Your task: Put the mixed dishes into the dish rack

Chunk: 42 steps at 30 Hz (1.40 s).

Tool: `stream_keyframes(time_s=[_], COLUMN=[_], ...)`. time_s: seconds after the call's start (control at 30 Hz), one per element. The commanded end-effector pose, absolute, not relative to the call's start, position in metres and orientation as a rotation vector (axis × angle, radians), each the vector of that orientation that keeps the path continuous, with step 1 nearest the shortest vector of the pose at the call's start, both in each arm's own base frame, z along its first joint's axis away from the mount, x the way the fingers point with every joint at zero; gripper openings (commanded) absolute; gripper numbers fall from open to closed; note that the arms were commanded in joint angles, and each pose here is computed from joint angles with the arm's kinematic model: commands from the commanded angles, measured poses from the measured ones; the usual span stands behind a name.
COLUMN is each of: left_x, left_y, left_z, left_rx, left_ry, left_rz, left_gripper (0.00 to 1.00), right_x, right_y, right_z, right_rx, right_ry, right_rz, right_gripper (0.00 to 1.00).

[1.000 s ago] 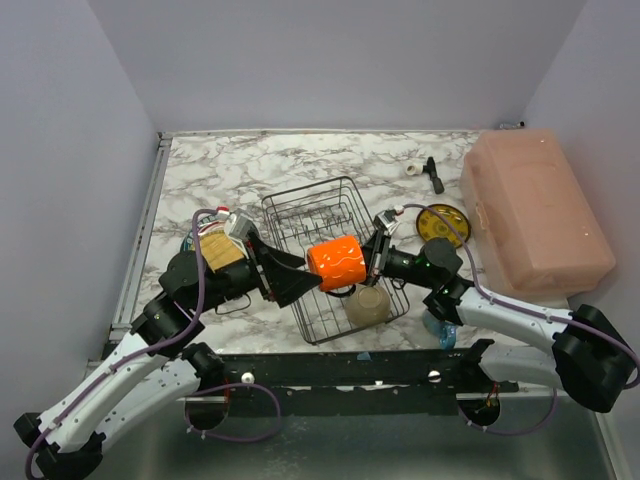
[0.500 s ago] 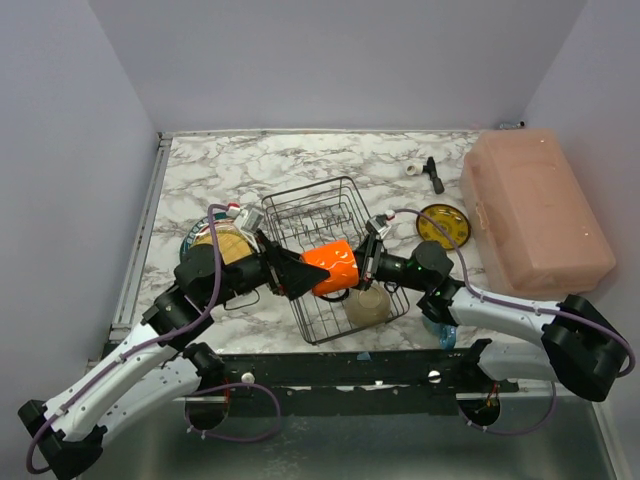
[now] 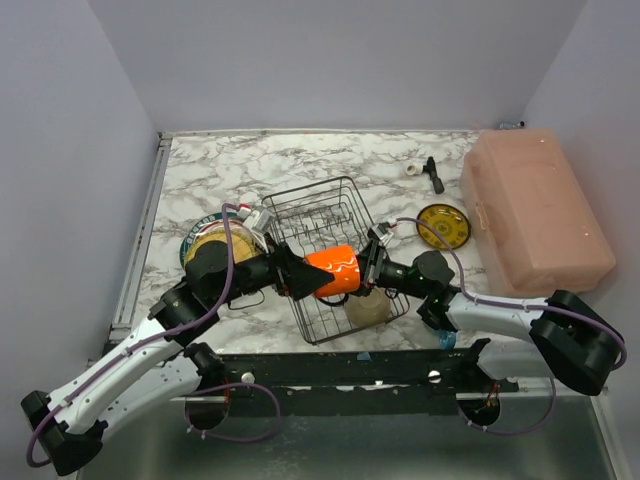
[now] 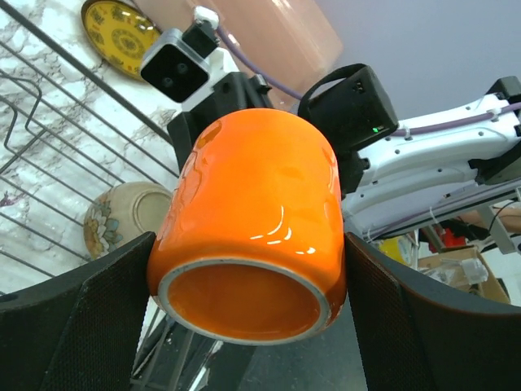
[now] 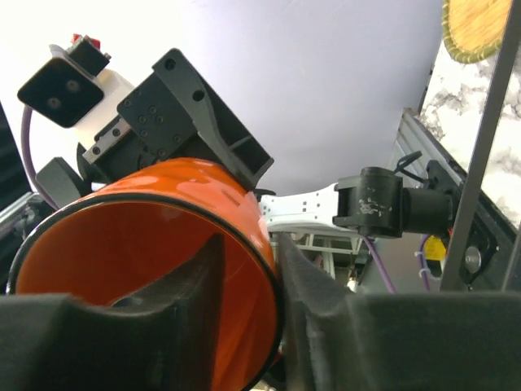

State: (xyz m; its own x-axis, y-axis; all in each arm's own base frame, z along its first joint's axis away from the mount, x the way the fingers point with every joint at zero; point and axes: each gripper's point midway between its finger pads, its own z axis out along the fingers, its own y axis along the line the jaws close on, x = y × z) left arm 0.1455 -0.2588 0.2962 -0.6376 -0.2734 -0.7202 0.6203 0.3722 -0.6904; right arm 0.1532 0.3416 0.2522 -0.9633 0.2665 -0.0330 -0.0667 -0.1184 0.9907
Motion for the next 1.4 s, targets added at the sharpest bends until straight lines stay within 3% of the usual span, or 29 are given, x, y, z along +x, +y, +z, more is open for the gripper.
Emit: stream_keyframes(time_s=[0.0, 0.27, 0.47, 0.93, 1.37], left_x=[0.148, 0.162, 0.18, 0.228, 0.241], left_y=[-0.257, -0.243, -0.23, -0.231, -0.253], left_z=[0.289, 0.285, 0.27, 0.214, 0.161], left_rx=[0.272, 0.089, -0.049, -0.097, -0.055], left_ry=[1.877, 1.925, 2.023, 2.212, 2.351], left_rz=[-1.346, -1.279, -1.12, -0.751, -0.537], left_gripper=[0.0, 0.0, 0.0, 0.0, 0.0], right_x=[0.15, 0.167, 0.185, 0.216, 0.214], right_y=[0.329, 0.319, 0.307, 0.231, 0.216], right_z=[0.263, 0.227, 0.202, 0.206, 0.211], right_rx=[0.235, 0.324, 0.4, 0.439, 0.403], right_ry=[1.784, 1.885, 1.96, 1.963, 1.952], right_rz=[2.206, 1.957, 1.749, 1.109, 1.029], right_gripper=[0.43, 0.83, 0.97, 0.97, 0.97])
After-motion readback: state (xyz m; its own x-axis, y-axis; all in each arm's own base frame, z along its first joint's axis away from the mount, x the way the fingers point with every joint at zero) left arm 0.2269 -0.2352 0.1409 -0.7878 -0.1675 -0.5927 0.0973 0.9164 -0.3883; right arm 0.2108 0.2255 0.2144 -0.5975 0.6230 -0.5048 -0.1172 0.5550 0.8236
